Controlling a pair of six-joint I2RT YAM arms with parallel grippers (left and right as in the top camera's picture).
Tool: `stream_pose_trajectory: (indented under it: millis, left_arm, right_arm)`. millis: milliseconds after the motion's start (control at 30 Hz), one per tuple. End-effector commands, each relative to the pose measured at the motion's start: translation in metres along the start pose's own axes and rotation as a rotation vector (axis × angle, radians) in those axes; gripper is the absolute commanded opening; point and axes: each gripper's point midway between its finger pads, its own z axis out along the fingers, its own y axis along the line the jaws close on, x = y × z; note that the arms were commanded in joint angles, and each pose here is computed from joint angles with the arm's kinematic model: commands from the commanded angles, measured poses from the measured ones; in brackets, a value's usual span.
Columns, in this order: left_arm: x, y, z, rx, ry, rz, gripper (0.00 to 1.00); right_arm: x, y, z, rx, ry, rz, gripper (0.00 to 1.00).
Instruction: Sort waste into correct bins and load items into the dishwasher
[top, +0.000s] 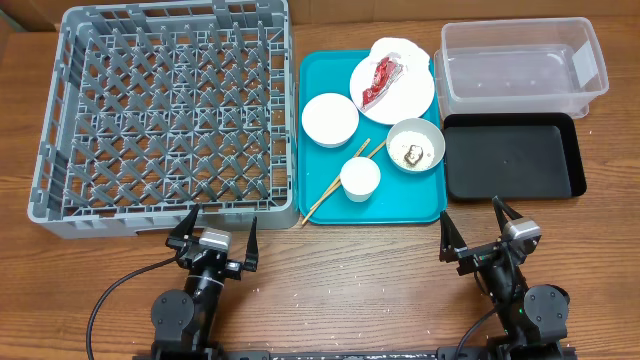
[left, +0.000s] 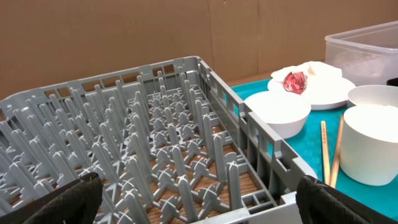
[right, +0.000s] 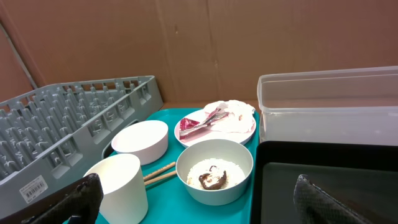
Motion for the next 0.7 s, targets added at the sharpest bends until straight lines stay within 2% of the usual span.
stream_pose_trajectory:
  millis: [0, 667]
  left_arm:
    - [0.0012, 0.0026, 0.0001, -0.014, -0.006, 0.012, 1.00]
    - [0.0012, 0.0026, 0.0001, -0.014, -0.006, 0.011, 1.00]
  right_arm:
    - [0.0011, -0.0010, -0.0001, 0.003, -0.007, 0.006, 1.00]
    - [0.0004, -0.0087, -0.0003, 0.048, -0.012, -0.004, 1.00]
